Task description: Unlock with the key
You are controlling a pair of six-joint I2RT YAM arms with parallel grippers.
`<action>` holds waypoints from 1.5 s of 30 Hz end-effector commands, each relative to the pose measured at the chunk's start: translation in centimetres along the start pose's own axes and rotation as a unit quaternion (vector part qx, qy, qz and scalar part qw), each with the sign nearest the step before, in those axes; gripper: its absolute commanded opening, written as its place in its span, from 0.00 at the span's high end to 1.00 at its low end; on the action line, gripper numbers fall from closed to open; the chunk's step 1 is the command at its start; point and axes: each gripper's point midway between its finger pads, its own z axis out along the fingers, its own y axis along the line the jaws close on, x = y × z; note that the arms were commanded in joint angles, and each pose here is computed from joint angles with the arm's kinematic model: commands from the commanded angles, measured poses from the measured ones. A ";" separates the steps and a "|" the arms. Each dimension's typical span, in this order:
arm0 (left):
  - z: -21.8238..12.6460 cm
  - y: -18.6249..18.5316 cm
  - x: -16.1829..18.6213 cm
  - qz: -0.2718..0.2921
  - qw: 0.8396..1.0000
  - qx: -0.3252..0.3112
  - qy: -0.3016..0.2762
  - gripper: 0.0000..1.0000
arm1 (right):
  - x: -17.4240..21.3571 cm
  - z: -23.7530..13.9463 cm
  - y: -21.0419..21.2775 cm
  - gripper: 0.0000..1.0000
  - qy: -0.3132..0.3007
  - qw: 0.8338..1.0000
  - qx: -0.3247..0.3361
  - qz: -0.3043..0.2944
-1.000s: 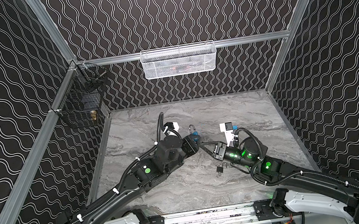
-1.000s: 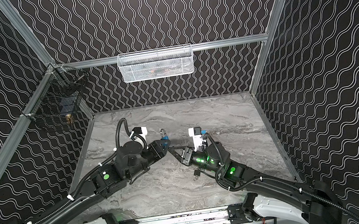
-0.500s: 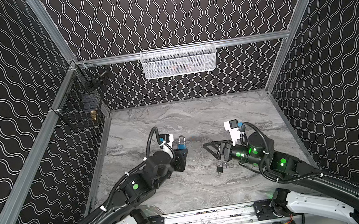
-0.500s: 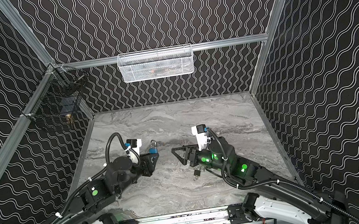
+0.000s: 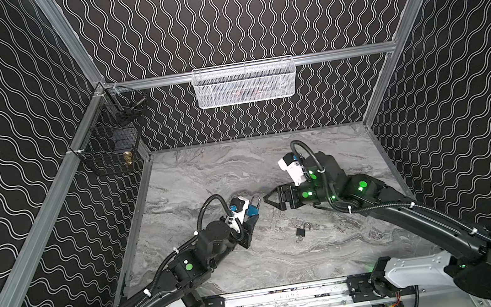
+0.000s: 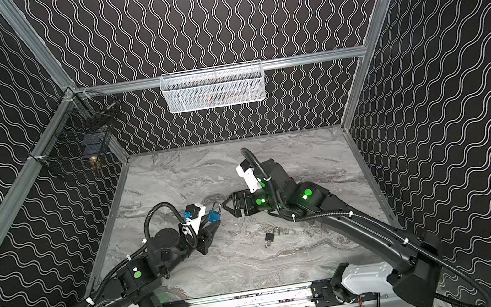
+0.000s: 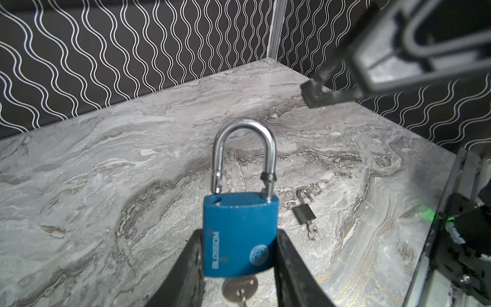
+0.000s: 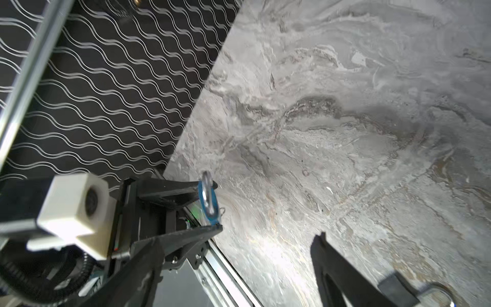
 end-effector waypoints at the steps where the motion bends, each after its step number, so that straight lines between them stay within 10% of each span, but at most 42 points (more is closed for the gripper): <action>1: 0.1 -0.5 -2.6 0.022 0.998 0.010 -0.052 1.00 | 0.3 0.5 -0.9 0.11 0.035 0.999 0.029 -0.019; 45: 0.6 1.2 -1.8 -0.001 0.998 -0.043 -0.039 1.00 | 0.7 2.4 -6.2 0.10 0.080 0.990 0.113 -0.028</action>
